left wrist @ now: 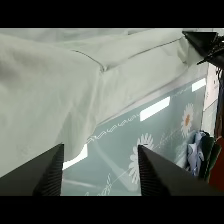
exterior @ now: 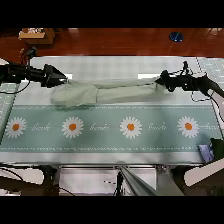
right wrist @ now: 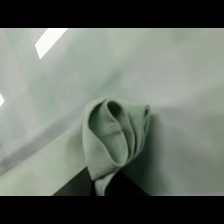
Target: Fold the shirts.
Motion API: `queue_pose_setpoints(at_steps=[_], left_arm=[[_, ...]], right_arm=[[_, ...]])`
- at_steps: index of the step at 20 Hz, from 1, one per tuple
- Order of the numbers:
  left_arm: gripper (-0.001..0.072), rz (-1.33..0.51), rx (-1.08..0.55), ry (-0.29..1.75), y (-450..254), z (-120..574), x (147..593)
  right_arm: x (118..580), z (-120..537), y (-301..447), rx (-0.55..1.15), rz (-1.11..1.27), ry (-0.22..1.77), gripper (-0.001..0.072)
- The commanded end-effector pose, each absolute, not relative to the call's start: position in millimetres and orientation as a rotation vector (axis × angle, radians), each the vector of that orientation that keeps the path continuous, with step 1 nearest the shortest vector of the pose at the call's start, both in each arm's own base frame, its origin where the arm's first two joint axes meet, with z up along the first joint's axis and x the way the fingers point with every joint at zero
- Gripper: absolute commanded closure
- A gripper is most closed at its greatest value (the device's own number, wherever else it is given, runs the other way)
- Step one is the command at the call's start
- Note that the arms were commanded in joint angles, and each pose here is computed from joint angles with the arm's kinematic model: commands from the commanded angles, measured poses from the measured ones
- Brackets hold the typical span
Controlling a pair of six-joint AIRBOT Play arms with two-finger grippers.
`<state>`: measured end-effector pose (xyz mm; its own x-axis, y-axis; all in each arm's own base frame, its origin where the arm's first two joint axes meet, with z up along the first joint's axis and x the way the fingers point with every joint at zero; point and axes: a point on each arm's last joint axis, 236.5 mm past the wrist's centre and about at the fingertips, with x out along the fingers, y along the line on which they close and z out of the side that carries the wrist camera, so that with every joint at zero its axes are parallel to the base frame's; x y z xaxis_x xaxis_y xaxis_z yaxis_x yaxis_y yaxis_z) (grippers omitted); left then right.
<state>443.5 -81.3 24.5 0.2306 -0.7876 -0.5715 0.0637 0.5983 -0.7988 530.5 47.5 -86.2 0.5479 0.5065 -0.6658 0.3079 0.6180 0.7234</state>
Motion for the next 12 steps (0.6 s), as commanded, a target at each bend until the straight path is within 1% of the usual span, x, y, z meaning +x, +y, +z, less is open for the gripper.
queue_pose_setpoints(at_steps=[1, 2, 3, 4, 5, 6, 8, 12], left_arm=[[0.0185, -0.681, -0.756, 1.209, -86, 29, 442], [0.0185, -0.678, -0.793, 1.211, -90, 32, 443], [0.0221, -0.696, -0.832, 1.198, -98, 40, 446], [0.0483, -0.733, -0.864, 1.173, -109, 50, 448], [0.0673, -0.787, -0.873, 1.137, -122, 61, 450], [0.0674, -0.847, -0.881, 1.091, -138, 73, 453], [0.0674, -0.903, -0.905, 1.053, -173, 87, 457], [0.0674, -0.922, -0.832, 1.050, -256, 78, 454]], right_arm=[[537, -38, 51, 0.887, 0.202, 0.934, 0.0684], [534, -20, 49, 0.856, 0.218, 0.915, 0.0684], [530, 0, 48, 0.817, 0.237, 0.894, 0.0684], [525, 20, 48, 0.778, 0.256, 0.873, 0.0684], [519, 39, 50, 0.744, 0.277, 0.856, 0.0684], [512, 58, 52, 0.711, 0.298, 0.837, 0.0684], [495, 98, 58, 0.657, 0.342, 0.801, 0.0684], [455, 153, 58, 0.559, 0.336, 0.768, 0.0684]])
